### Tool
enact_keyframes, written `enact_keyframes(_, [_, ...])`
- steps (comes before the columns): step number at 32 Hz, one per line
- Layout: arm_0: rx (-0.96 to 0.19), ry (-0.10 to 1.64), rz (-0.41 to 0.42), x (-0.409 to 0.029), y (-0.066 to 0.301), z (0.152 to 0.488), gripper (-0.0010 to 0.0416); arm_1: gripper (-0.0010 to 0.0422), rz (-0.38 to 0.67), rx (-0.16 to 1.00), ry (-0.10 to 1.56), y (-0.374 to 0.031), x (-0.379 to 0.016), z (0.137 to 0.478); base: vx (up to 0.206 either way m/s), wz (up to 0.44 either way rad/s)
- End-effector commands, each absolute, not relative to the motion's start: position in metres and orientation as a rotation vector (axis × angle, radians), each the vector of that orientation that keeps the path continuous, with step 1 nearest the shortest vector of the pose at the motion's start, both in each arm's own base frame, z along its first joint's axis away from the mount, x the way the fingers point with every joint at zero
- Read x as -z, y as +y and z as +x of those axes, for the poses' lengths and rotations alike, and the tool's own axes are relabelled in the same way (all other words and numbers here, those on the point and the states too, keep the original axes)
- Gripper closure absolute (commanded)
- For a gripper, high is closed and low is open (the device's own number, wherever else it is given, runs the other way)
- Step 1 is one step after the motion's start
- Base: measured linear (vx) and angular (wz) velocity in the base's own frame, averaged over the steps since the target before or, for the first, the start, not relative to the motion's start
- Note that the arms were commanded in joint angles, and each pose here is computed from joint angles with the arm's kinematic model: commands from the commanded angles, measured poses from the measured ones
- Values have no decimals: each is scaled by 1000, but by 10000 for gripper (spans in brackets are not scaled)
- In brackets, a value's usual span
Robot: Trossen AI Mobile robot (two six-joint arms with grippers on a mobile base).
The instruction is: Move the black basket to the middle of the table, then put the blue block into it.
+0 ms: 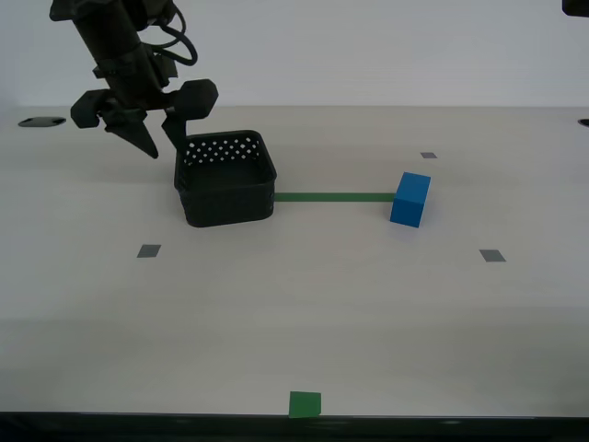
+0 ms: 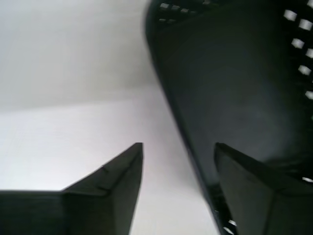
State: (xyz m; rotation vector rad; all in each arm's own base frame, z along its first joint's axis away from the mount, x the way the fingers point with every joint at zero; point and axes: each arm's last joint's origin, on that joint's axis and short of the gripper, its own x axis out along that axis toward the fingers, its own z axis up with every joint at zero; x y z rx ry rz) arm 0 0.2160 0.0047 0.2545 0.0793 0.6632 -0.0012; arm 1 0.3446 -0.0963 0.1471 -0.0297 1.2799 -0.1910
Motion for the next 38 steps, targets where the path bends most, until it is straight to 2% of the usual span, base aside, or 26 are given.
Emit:
enact_keyframes(1, [-1, 655, 82, -255, 5, 216, 406, 180, -22, 177, 1262, -96, -148, 346, 0, 0])
enact_keyframes(6, [-1, 651, 84, -255, 5, 217, 405, 170, -10, 163, 1265, -97, -137, 350, 0, 0])
enact_keyframes(9, [0, 647, 89, -256, 5, 217, 405, 170, -48, 219, 1323, -103, -120, 353, 0, 0])
enact_keyframes(14, [0, 644, 94, -256, 5, 217, 406, 170, -56, 193, 1379, -107, -99, 358, 0, 0])
enact_keyframes(19, [-1, 645, 98, -256, 6, 217, 406, 179, -59, 190, 1391, -109, -94, 359, 0, 0])
enact_keyframes(20, [-1, 645, 97, -256, 6, 217, 406, 192, -59, 190, 1389, -109, -94, 360, 0, 0])
enact_keyframes(24, [-2, 645, 99, -256, 6, 217, 405, 299, -60, 192, 1382, -111, -97, 362, 0, 0])
enact_keyframes(25, [-2, 645, 99, -256, 6, 217, 406, 351, -63, 201, 1381, -111, -98, 362, 0, 0])
enact_keyframes(27, [-2, 645, 100, -256, 6, 217, 405, 418, -53, 222, 1375, -112, -98, 363, 0, 0])
enact_keyframes(28, [-2, 645, 101, -256, 6, 217, 406, 406, -47, 228, 1373, -112, -99, 363, 0, 0])
enact_keyframes(30, [-2, 645, 101, -256, 6, 217, 406, 417, -47, 230, 1370, -112, -100, 364, 0, 0])
enact_keyframes(38, [-1, 644, 102, -256, 6, 217, 405, 414, -52, 276, 1370, -130, -122, 373, 0, 0])
